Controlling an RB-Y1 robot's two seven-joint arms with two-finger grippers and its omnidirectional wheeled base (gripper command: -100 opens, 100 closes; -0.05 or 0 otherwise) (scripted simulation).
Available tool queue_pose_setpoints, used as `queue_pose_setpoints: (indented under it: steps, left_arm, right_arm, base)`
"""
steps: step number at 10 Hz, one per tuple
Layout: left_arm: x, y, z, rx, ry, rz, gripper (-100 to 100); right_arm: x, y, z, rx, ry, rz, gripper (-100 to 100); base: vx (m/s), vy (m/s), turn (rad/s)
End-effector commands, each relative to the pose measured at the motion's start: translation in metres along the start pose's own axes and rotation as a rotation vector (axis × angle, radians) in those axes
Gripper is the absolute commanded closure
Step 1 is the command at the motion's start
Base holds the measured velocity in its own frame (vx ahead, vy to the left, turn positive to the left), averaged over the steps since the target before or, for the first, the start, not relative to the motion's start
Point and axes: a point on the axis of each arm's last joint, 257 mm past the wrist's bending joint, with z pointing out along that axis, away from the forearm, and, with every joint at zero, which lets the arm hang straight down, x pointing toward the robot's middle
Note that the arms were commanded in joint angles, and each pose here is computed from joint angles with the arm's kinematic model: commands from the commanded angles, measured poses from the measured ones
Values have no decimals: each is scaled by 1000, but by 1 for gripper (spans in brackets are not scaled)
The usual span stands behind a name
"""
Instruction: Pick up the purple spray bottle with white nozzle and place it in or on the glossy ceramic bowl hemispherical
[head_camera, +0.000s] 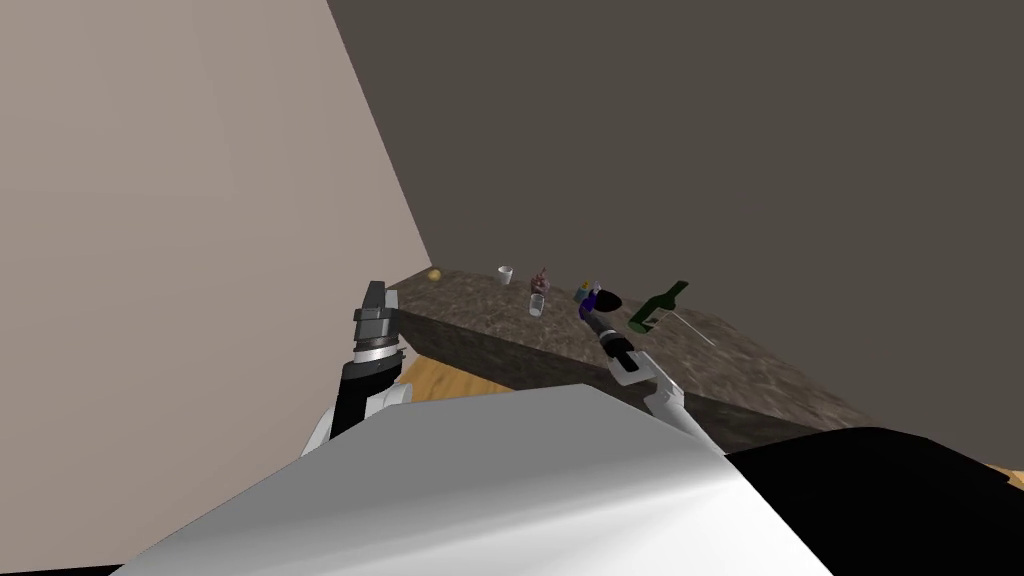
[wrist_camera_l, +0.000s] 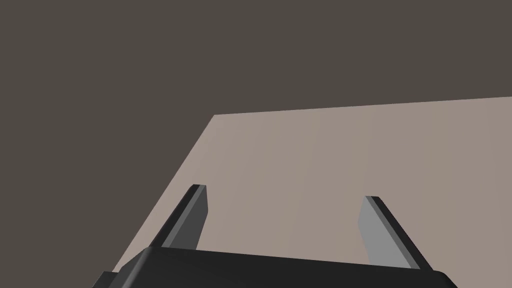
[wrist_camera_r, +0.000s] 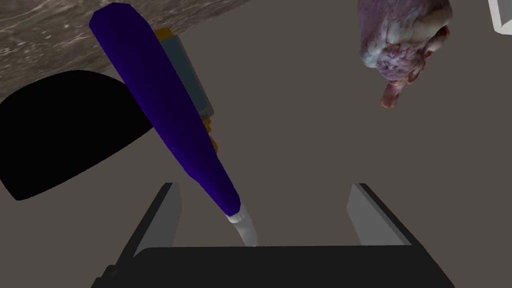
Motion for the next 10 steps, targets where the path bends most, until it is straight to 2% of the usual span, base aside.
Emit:
queue_pose_setpoints:
  steps: [1, 6, 10]
  left_arm:
    - [0, 0, 0, 0, 0, 0, 0]
    - [0, 0, 0, 0, 0, 0, 0]
    - [0, 0, 0, 0, 0, 0, 0]
  right_arm:
    - [-6, -35, 0, 74, 15, -78, -100]
    - [-42, -117, 0, 259, 39, -279, -100]
    - [-69, -158, -5, 361, 45, -381, -100]
  base:
    - [-1, 81, 127]
    - [16, 77, 120]
    - [18, 47, 83]
